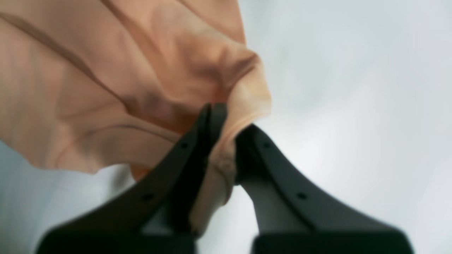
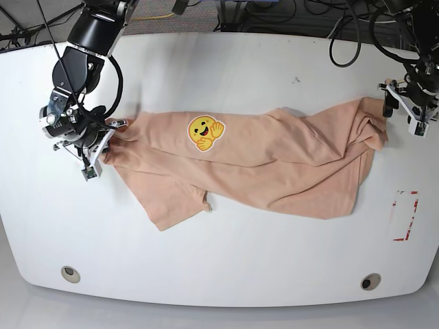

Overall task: Fold the T-shirt properly
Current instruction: 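Hold the shirt with the right gripper and slide the left gripper along its edge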

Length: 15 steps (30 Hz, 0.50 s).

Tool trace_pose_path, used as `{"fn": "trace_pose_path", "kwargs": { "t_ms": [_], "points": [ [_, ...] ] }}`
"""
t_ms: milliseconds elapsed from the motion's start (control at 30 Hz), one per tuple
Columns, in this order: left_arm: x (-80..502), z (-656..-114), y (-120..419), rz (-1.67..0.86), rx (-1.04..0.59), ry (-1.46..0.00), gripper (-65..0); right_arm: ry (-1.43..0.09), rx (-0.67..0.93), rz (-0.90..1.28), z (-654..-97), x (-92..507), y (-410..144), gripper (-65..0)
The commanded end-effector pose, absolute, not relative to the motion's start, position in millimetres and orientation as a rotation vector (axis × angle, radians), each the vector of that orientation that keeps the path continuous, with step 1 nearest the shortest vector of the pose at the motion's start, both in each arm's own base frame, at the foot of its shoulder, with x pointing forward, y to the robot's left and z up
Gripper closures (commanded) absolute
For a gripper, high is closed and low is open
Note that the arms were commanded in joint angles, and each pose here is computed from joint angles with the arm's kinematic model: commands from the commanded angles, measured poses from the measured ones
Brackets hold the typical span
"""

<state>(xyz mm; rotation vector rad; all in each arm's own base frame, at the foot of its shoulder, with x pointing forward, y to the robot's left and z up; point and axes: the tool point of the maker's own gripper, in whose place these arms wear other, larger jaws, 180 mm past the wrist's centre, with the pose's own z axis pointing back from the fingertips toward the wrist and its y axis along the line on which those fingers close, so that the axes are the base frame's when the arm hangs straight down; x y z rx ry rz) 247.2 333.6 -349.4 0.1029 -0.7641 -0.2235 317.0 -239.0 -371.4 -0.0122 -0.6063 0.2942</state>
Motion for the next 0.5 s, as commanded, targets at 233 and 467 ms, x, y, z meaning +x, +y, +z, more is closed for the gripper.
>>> {"fn": "trace_pose_path", "kwargs": {
  "t_ms": [233, 467],
  "points": [
    [314, -268, 328, -0.241, 0.058, -1.06, -39.2, -0.678, -0.023, 0.196, -356, 321, -258, -0.5],
    [380, -288, 316, -0.25, 0.0, -1.004, -39.2, -0.68, -0.019, 0.165, -358, 317, -262, -0.8]
  ]
}}
